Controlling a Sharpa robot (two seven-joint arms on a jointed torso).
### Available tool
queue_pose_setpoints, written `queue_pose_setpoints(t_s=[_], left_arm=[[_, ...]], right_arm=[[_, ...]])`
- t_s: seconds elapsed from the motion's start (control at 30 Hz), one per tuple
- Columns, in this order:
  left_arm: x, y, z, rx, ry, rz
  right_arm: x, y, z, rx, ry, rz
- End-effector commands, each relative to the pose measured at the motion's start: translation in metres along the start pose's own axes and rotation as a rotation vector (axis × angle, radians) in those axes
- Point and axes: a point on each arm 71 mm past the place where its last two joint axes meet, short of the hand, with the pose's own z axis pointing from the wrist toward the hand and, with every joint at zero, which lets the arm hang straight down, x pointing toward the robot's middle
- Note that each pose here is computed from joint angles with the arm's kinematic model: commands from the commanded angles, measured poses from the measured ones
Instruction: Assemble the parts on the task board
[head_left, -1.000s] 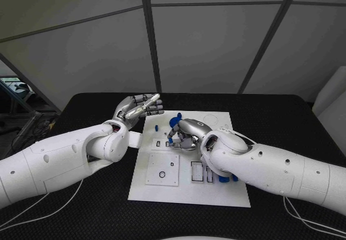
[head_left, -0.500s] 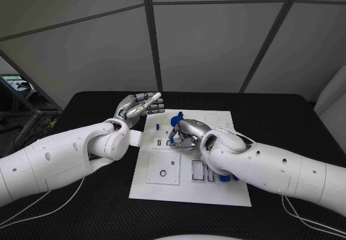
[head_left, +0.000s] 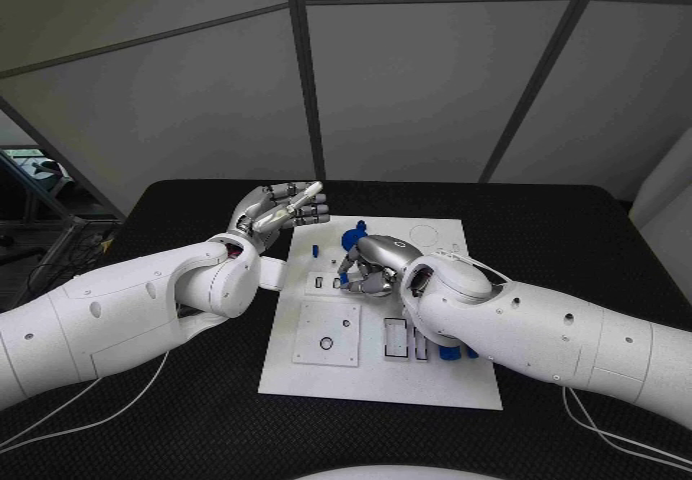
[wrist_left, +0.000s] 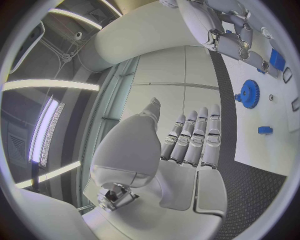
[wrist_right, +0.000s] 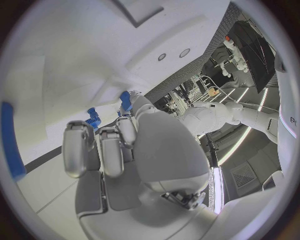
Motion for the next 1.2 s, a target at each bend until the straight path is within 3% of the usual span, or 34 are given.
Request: queue_pose_setpoints(t_s=[0.03,1.2], left_arm=[[0.0016,-0.0020,0.0005,0.011,0.014,0.000],[0.0012,-0.0018,0.0008,0.011,0.011,0.001]], right_arm=[[0.0047,-0.0026,-0.0006,0.021,0.037,-0.021],[0.0067,-0.0044,-0.0018,0.051,0.061,-0.058]])
